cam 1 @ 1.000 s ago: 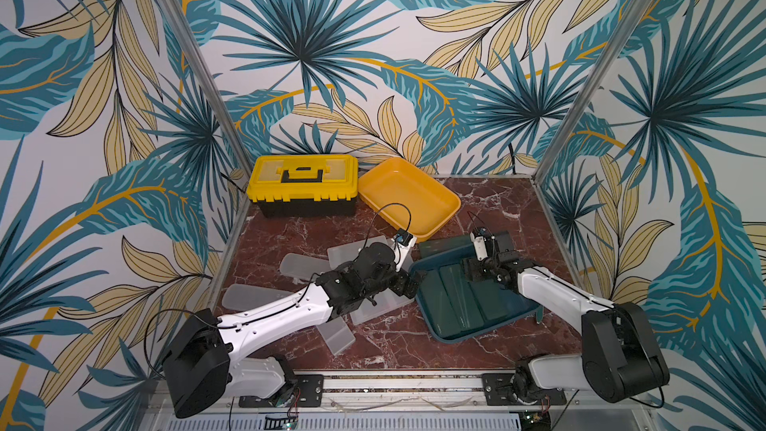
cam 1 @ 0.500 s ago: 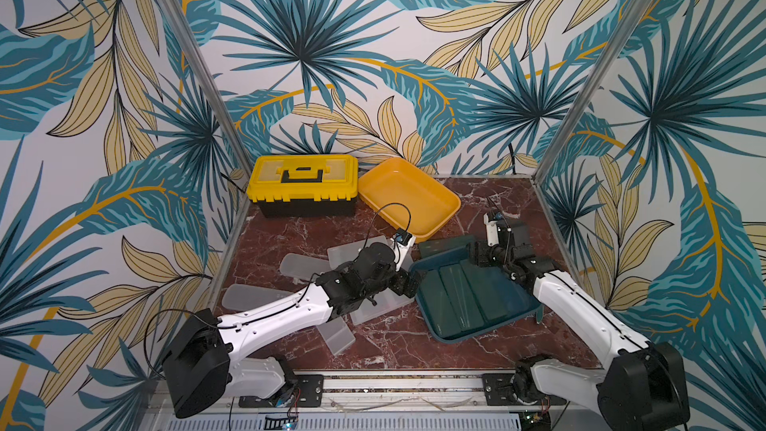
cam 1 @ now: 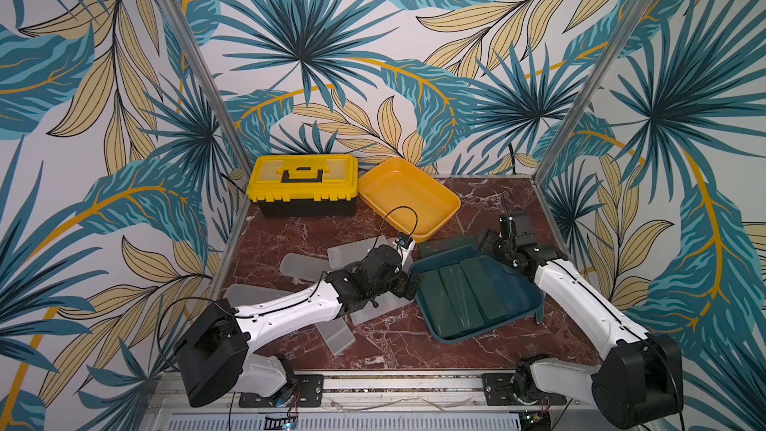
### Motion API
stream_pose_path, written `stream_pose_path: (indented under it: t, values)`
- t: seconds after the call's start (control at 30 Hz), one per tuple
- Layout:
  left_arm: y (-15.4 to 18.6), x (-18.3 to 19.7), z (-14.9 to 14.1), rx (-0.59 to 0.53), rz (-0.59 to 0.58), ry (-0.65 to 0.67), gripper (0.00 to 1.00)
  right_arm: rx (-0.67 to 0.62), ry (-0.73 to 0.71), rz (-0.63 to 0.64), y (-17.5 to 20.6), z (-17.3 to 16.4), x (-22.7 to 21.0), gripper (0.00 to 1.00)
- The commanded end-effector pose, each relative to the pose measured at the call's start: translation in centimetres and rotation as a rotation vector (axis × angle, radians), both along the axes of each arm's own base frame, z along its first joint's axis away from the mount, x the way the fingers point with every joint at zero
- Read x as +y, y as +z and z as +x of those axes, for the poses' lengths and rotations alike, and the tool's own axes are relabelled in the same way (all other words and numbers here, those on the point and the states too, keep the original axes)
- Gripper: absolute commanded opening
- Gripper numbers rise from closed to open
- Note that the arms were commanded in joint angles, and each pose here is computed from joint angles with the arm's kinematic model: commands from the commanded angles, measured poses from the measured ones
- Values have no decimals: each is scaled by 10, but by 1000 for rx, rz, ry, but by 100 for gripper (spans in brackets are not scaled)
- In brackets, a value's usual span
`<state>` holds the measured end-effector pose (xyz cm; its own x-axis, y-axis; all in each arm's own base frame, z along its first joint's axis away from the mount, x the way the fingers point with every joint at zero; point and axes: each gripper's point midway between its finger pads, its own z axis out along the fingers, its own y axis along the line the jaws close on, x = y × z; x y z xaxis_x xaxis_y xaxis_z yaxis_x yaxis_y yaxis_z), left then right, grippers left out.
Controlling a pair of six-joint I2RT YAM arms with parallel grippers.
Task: Place the pencil cases by color into the storage box
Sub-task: Place the pencil case at the storage box, then adjust the storage box at the center of the board.
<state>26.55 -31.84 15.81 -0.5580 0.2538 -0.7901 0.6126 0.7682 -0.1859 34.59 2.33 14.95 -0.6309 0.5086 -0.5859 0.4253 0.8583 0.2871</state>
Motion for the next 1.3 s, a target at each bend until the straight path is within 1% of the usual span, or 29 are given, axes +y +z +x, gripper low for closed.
stream_pose_path:
  t: [0.0, 0.13, 0.2, 0.33, 0.5, 0.6, 0.63, 0.73, 0.8, 0.87, 1.0, 1.1, 1.27]
  values:
    - [18, -11, 4, -12, -37, -12, 97, 54, -108, 87, -29, -3, -12, 89]
    - [16, -11, 7, -11, -30, -9, 97, 66, -124, 181, -49, 12, -20, 89]
    - [14, -10, 11, -8, -28, -1, 97, 70, -121, 158, -51, 21, -24, 89]
    - [11, -9, 17, 1, -23, 15, 97, 57, -87, 64, -42, 54, -35, 89]
    - [10, -10, 21, 21, -24, 9, 97, 16, -6, 53, -30, 107, -31, 89]
    - [9, -7, 25, 31, -16, 19, 97, -28, 66, 81, -22, 135, -20, 89]
    - [8, -6, 26, 33, -13, 22, 97, -38, 87, 97, -20, 143, -16, 89]
    - [5, -5, 29, 36, -5, 26, 97, -68, 161, 143, -13, 153, -1, 87]
    - [2, -5, 31, 41, 0, 30, 97, -86, 199, 160, -7, 151, 6, 86]
    - [-2, -7, 34, 50, 6, 29, 97, -96, 201, 153, -2, 141, 5, 86]
    - [-12, -14, 40, 65, 25, 16, 97, -119, 187, 112, 16, 109, -1, 86]
    - [-13, -24, 43, 76, 18, -27, 97, -124, 163, 100, 27, 82, -5, 87]
    - [-22, -44, 45, 106, 13, -104, 97, -82, 129, 142, 21, 43, -4, 87]
